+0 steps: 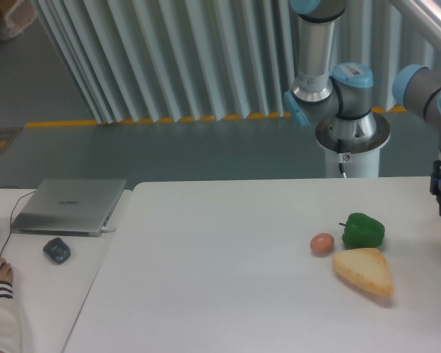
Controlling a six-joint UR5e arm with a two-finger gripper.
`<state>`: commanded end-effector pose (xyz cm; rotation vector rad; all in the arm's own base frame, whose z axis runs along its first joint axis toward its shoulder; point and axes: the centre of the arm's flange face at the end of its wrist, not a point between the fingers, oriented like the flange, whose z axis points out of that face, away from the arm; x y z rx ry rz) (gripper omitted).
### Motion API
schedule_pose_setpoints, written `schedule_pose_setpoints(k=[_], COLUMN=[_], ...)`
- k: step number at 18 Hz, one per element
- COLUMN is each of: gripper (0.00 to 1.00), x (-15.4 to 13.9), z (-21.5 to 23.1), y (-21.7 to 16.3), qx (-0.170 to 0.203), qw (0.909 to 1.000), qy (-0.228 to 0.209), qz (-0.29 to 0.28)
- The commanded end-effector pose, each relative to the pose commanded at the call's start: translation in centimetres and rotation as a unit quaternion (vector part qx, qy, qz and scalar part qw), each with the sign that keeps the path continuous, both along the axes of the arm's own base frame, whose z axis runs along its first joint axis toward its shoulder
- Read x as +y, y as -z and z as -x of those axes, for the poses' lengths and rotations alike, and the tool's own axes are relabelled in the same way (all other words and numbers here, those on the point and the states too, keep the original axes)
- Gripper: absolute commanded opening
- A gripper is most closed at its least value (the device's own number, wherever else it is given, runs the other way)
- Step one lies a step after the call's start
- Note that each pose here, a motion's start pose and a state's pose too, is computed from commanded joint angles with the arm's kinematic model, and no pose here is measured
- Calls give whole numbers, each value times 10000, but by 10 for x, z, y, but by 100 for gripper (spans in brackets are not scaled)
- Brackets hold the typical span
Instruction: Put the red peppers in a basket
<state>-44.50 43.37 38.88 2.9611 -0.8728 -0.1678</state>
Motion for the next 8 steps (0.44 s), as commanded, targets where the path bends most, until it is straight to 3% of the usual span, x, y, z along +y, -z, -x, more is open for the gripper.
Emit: schedule_pose_setpoints(k=[8], gripper=[100], x=[19], z=[-34], y=[8], qx=[-117], qw=[9998], qy=[154], qz=[67])
